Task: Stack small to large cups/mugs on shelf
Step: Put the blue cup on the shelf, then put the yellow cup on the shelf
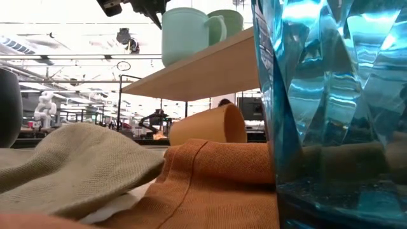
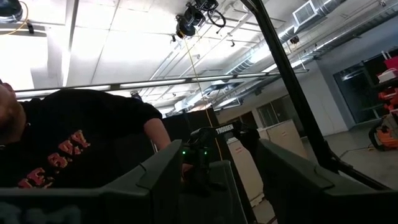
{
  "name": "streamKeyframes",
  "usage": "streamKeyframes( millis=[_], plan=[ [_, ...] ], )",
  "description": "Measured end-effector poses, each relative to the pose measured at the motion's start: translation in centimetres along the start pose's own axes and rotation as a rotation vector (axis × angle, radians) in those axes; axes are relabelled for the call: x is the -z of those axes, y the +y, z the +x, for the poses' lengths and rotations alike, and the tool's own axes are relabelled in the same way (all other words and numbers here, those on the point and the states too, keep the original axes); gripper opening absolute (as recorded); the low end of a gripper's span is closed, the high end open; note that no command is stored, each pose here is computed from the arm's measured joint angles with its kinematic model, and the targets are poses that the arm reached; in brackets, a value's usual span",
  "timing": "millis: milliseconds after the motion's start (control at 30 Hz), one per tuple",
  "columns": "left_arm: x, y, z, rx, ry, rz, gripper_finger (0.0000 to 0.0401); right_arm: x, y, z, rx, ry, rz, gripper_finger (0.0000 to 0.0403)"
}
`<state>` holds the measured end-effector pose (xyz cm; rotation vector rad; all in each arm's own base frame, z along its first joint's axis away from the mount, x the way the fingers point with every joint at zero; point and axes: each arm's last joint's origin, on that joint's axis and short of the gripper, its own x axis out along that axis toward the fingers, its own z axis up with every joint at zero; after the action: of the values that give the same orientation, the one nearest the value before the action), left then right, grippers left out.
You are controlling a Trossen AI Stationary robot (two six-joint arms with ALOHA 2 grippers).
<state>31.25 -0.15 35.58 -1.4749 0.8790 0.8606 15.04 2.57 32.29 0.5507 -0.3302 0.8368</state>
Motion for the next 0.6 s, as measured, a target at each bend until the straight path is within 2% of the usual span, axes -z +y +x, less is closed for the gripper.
streamKeyframes(
  millis=[433, 600],
  plan=[
    [-0.03, -0.10, 0.00, 0.011, -0.010, -0.001, 0.0036, 0.05, -0.03, 0.00, 0.001, 0.006, 0.004, 0.0196],
    [-0.06, -0.18, 0.00, 0.019, -0.023, -0.001, 0.0063, 0.05, -0.03, 0.00, 0.001, 0.006, 0.003, 0.0196]
  ],
)
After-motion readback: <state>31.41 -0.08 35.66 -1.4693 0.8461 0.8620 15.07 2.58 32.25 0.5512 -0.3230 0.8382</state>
